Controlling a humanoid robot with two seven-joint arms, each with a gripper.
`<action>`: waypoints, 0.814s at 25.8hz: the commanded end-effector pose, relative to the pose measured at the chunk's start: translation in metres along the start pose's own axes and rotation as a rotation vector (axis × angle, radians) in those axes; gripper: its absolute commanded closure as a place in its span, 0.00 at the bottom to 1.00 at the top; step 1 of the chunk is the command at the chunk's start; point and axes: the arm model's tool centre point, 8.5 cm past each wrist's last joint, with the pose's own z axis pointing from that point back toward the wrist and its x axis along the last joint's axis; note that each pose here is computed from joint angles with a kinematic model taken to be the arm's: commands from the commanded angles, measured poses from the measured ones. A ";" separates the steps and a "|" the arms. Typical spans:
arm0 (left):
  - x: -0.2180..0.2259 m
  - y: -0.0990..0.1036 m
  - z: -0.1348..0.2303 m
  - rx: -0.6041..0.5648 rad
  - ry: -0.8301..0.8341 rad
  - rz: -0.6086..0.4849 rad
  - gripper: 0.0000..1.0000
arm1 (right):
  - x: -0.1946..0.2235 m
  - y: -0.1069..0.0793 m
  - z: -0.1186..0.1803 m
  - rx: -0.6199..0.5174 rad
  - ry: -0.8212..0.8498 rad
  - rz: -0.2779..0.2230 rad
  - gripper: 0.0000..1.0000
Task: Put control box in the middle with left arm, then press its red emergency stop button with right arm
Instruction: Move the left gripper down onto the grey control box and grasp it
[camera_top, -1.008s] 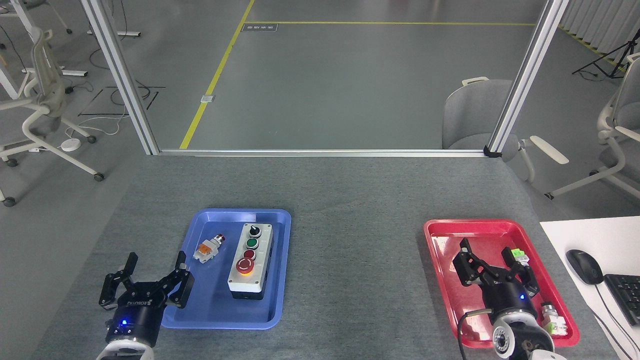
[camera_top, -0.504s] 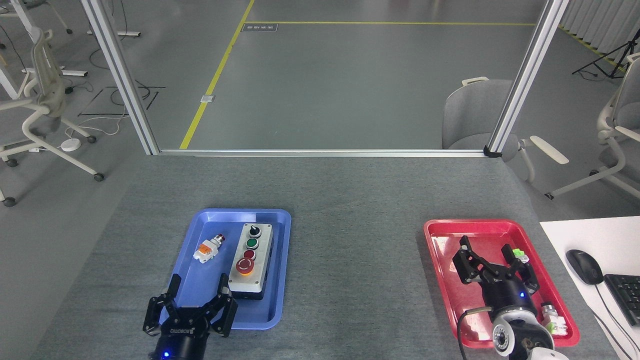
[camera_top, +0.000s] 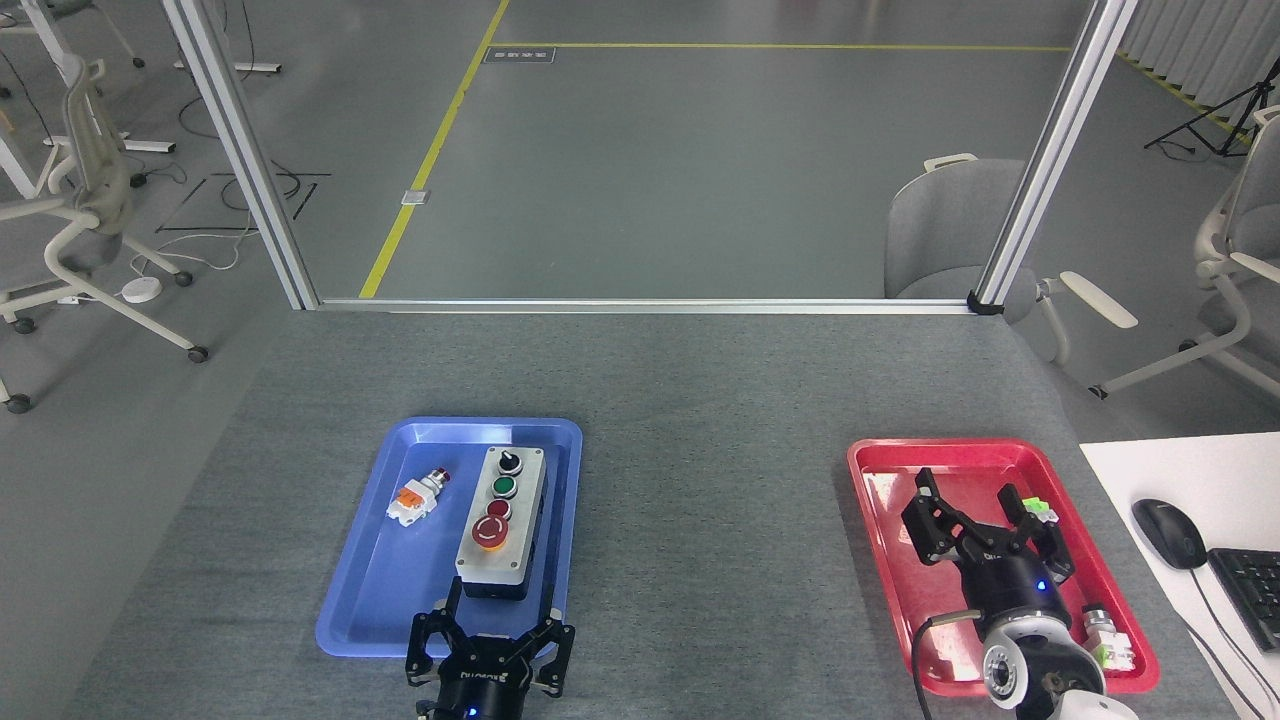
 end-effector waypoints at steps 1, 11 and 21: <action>-0.001 -0.005 -0.005 -0.033 0.018 -0.016 0.01 | 0.000 0.001 0.000 0.002 -0.001 -0.001 0.01; -0.007 -0.011 -0.021 -0.085 0.049 -0.008 0.01 | 0.000 0.001 0.000 0.001 -0.002 -0.001 0.01; -0.013 -0.024 -0.034 -0.153 0.072 0.029 0.01 | 0.000 0.001 0.001 0.001 -0.001 -0.003 0.01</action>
